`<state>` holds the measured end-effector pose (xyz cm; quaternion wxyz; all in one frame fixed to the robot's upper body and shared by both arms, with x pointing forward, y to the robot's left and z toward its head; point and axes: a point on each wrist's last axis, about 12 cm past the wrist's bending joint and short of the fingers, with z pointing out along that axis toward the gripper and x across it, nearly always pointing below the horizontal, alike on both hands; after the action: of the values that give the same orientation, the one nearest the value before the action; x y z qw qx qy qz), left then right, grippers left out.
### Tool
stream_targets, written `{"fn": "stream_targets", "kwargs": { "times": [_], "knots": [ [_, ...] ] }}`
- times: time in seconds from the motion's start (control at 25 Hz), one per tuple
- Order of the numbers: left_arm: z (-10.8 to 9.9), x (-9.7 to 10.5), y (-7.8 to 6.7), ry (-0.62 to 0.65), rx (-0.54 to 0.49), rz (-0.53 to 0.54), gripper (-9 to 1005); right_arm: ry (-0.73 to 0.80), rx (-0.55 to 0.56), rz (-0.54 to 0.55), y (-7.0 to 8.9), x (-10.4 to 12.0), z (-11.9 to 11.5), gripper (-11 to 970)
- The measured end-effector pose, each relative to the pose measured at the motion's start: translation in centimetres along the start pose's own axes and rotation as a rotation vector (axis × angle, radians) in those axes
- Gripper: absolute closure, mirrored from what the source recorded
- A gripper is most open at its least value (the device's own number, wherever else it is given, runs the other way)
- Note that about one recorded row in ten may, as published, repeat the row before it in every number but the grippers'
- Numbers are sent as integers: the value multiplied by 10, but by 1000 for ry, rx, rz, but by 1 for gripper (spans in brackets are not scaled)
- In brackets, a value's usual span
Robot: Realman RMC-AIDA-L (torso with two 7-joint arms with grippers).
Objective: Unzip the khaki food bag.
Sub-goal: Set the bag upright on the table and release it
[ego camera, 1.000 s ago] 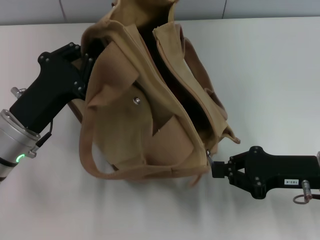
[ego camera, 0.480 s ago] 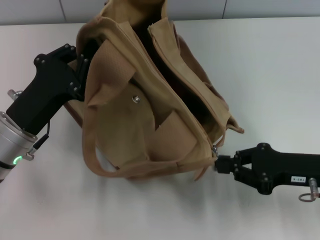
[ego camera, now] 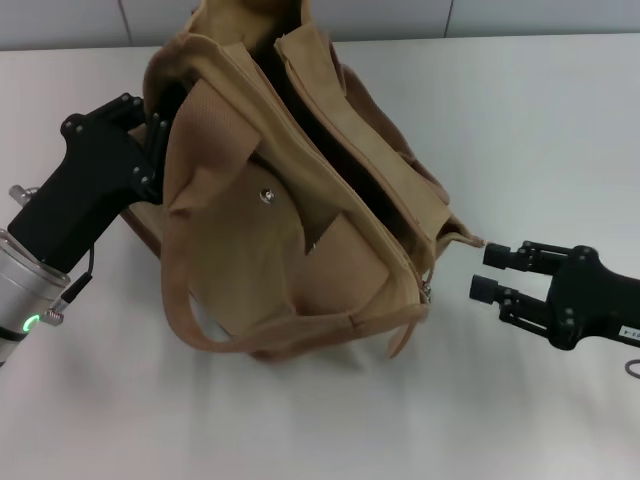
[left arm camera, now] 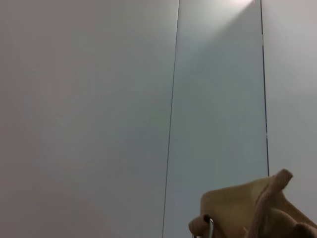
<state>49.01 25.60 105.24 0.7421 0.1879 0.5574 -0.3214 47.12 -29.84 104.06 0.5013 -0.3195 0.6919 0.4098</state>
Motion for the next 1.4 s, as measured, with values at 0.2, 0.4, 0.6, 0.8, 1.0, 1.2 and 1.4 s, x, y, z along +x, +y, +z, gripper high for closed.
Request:
{"fn": "stream_targets", "kwargs": {
  "times": [0.2, 0.4, 0.6, 0.8, 1.0, 1.2, 1.4],
  "knots": [
    [1, 1, 1, 9, -4, 0, 920, -66, 52, -87, 4, 6, 3, 503],
    [1, 1, 1, 11, -4, 0, 917, -98, 108, -149, 5, 12, 9, 583],
    [0, 1, 1, 12, -5, -10, 914, -98, 99, -178, 5, 12, 21, 589],
    [1, 1, 1, 12, -2, -11, 911, -92, 84, -195, 2, 9, 32, 594],
    [3, 2, 1, 16, -3, -10, 907, -98, 73, -213, 3, 8, 37, 600],
    [4, 2, 2, 19, -3, -9, 904, -118, 81, -219, 5, 9, 40, 791],
    [4, 2, 2, 20, -3, -9, 901, -141, 91, -245, 8, 10, 43, 909]
  ]
}}
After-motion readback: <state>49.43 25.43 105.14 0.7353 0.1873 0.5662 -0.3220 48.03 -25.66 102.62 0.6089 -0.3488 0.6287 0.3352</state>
